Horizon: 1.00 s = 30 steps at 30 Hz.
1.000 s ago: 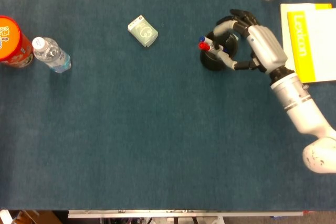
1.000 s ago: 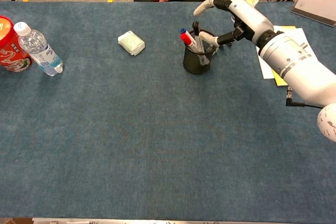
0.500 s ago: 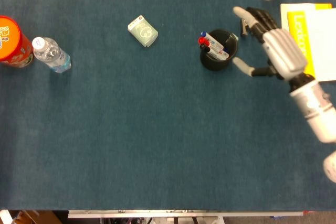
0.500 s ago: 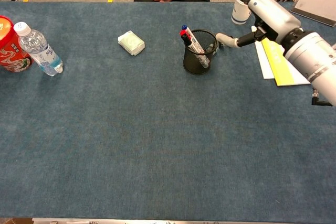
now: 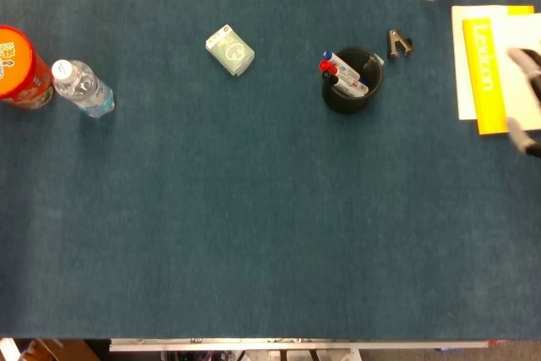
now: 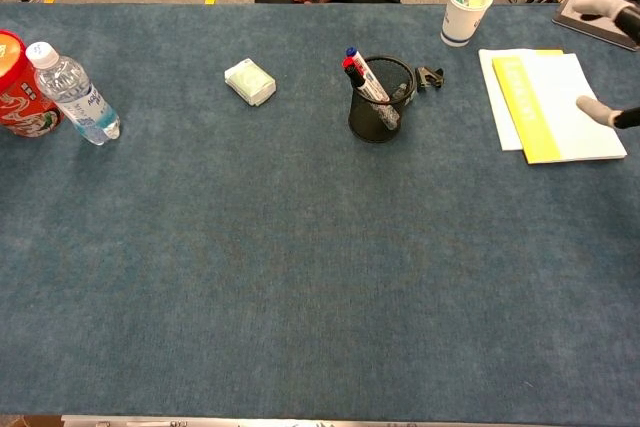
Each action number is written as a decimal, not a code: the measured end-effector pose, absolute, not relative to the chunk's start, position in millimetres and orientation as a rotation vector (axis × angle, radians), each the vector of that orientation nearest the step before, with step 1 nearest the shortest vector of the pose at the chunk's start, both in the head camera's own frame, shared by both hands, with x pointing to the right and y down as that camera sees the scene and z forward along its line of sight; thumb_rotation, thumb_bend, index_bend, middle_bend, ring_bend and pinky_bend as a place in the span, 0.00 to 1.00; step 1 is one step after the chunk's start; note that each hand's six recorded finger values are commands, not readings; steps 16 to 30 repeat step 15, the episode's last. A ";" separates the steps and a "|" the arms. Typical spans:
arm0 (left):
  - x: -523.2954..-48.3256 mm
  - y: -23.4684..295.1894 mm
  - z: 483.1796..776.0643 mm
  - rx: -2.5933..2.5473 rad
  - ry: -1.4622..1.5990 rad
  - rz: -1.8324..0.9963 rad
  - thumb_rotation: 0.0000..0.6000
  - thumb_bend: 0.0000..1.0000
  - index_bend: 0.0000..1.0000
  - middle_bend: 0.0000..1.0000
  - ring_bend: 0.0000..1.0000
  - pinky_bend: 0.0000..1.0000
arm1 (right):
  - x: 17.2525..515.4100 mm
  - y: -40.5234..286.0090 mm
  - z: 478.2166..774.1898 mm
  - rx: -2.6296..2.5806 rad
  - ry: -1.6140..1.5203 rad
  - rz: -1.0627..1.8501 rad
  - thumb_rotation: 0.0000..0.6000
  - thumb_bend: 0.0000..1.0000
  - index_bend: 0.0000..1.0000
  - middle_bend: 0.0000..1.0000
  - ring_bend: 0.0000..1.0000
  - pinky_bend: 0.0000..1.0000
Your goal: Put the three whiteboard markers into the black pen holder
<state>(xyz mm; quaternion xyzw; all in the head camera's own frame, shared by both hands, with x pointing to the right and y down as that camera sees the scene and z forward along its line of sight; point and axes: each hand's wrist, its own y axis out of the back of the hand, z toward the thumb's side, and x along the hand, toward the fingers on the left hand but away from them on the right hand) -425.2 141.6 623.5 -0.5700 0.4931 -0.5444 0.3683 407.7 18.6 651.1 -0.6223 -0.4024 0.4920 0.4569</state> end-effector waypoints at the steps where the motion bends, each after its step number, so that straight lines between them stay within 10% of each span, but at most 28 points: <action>1: -423.5 140.3 623.9 -1.465 1.268 -1.389 1.00 0.42 0.23 0.21 0.22 0.16 | 416.8 24.6 647.8 -1.508 -1.003 1.236 1.00 0.27 0.17 0.20 0.01 0.00; 14: -410.0 129.9 627.9 -1.484 1.248 -1.328 1.00 0.42 0.23 0.21 0.22 0.16 | 481.1 86.2 617.3 -1.385 -1.167 1.355 1.00 0.27 0.22 0.24 0.04 0.00; 30: -408.9 129.4 628.7 -1.487 1.245 -1.327 1.00 0.42 0.23 0.21 0.22 0.16 | 482.0 88.1 616.8 -1.385 -1.168 1.356 1.00 0.27 0.22 0.24 0.04 0.00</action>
